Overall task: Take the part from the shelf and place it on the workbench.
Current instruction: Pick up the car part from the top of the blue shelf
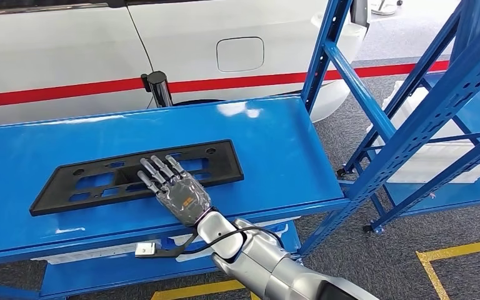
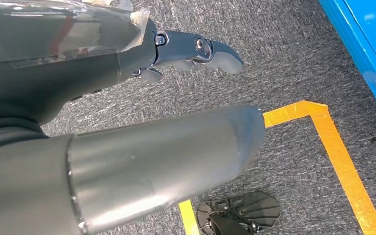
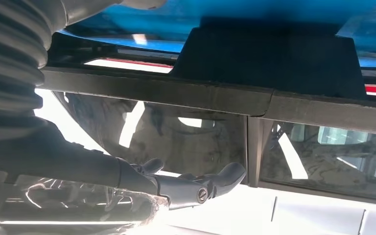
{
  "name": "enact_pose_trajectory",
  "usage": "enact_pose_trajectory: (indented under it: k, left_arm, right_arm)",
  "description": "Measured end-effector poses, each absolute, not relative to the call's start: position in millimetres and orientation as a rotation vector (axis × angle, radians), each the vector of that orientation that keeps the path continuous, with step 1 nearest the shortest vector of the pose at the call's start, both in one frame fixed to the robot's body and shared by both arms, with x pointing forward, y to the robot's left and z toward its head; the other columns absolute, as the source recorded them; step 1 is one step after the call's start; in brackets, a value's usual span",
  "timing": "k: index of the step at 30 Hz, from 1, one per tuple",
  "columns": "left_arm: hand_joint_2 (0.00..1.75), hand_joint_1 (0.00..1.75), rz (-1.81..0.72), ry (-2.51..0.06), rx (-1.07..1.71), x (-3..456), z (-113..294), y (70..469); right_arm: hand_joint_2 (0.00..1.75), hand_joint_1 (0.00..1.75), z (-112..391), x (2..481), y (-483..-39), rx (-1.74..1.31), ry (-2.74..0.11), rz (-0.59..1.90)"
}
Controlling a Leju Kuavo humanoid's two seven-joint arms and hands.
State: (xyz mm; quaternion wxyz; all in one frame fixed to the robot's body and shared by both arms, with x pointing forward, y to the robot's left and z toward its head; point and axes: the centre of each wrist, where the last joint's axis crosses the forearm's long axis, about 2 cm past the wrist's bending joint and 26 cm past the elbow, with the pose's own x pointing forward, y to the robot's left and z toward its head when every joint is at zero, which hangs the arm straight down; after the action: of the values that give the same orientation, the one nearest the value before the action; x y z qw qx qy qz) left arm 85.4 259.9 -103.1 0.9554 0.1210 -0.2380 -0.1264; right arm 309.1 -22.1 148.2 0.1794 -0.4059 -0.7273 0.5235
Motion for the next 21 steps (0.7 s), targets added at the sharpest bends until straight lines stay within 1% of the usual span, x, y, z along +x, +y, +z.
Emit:
enact_pose_trajectory:
  k: [10, 21]
  left_arm:
    - [0.00, 0.00, -0.252, -0.485, 0.246, 86.7, -102.8, 258.9]
    - [0.00, 0.00, -0.254, -0.493, 0.240, 87.2, -102.6, 257.6]
  right_arm:
    - [1.75, 0.00, 153.4, 318.9, -10.3, -1.154, -2.023, 1.505]
    - [1.75, 0.00, 151.5, 330.2, -14.7, -1.243, -1.926, 1.470]
